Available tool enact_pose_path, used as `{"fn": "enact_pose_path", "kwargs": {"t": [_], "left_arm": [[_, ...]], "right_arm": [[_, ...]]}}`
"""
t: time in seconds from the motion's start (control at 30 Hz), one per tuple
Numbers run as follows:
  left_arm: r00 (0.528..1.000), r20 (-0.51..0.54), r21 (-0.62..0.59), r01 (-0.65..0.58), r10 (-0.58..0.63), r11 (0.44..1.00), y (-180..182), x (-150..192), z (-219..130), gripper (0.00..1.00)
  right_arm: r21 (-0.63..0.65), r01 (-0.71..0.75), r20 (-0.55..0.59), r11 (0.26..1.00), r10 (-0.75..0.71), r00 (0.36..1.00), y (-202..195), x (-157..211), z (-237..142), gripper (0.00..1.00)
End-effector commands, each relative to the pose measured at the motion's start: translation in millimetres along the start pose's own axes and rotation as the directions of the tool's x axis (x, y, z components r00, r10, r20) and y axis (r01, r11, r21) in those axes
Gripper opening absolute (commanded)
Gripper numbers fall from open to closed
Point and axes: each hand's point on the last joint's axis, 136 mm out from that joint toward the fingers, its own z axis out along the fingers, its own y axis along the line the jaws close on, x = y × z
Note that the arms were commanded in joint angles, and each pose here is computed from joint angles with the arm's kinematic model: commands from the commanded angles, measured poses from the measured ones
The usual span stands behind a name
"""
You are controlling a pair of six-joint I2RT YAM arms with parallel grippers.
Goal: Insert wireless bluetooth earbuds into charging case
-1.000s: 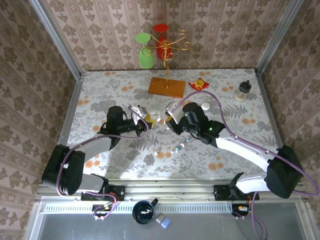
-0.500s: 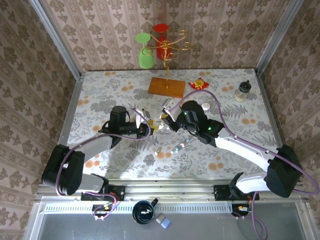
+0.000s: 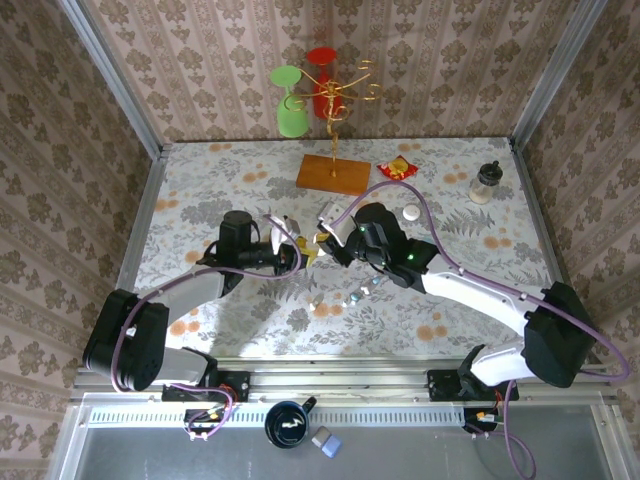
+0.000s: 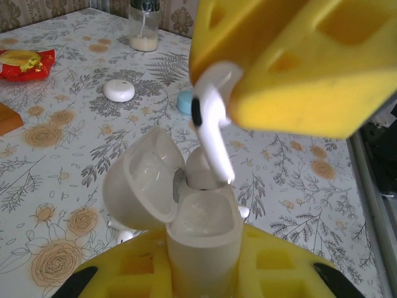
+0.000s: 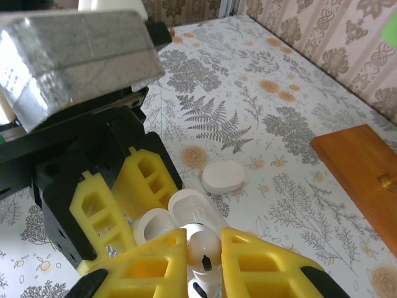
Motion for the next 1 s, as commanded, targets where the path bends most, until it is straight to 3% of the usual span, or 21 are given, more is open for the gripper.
{"fn": "enact_pose_path", "kwargs": {"t": [0.0, 0.77, 0.97], "left_arm": [[0.999, 0.049, 0.017, -0.018, 0.017, 1.000, -2.7, -20.0, -0.1, 0.00], [0.997, 0.072, 0.026, -0.009, 0.007, 1.000, -1.0, -20.5, 2.7, 0.00], [0.996, 0.084, 0.008, -0.018, 0.017, 1.000, -0.8, -26.2, -0.1, 0.00]], "right_arm": [[-0.038, 0.010, 0.010, 0.999, -0.010, 1.000, 8.6, -6.6, 8.5, 0.17], [-0.046, -0.089, 0.036, 0.995, 0.091, 0.995, 13.7, -4.6, 12.1, 0.18], [-0.114, -0.069, 0.016, 0.991, 0.071, 0.997, 26.8, 2.7, 11.1, 0.22]]}}
